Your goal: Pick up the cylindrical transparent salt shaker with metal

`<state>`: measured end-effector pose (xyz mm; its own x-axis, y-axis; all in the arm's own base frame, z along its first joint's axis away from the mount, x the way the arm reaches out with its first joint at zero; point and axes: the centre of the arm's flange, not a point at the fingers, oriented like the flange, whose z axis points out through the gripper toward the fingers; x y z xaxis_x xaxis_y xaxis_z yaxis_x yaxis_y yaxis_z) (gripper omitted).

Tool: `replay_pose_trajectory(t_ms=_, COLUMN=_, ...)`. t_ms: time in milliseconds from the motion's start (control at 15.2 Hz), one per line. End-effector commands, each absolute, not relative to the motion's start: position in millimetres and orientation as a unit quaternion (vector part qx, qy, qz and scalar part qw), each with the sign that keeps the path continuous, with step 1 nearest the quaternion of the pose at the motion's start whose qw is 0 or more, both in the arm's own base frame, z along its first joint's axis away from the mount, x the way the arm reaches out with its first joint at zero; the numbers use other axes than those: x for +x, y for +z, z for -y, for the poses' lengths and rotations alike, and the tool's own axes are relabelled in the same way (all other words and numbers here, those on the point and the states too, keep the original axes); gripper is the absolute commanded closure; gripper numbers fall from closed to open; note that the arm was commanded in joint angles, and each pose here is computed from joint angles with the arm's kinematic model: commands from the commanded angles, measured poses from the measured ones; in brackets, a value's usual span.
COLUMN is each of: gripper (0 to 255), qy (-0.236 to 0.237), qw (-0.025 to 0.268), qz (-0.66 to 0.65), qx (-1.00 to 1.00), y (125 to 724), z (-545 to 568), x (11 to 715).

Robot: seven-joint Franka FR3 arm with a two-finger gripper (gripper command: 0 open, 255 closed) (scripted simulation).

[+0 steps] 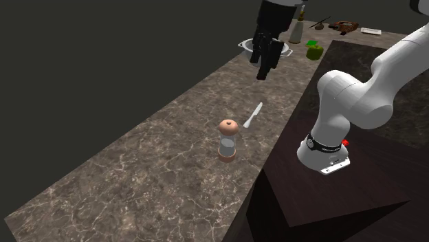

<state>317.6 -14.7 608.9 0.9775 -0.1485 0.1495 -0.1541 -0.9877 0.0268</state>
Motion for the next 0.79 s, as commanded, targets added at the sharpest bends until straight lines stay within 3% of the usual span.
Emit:
replay_pose_trajectory(t_ms=0, gripper=0, qy=0.074, qw=0.019, qz=0.076, qx=0.994, y=609, z=15, x=318)
replay_pose_trajectory(t_ms=726, gripper=0, qy=0.047, qw=0.082, qz=0.05, qx=0.994, y=467, z=1, x=363)
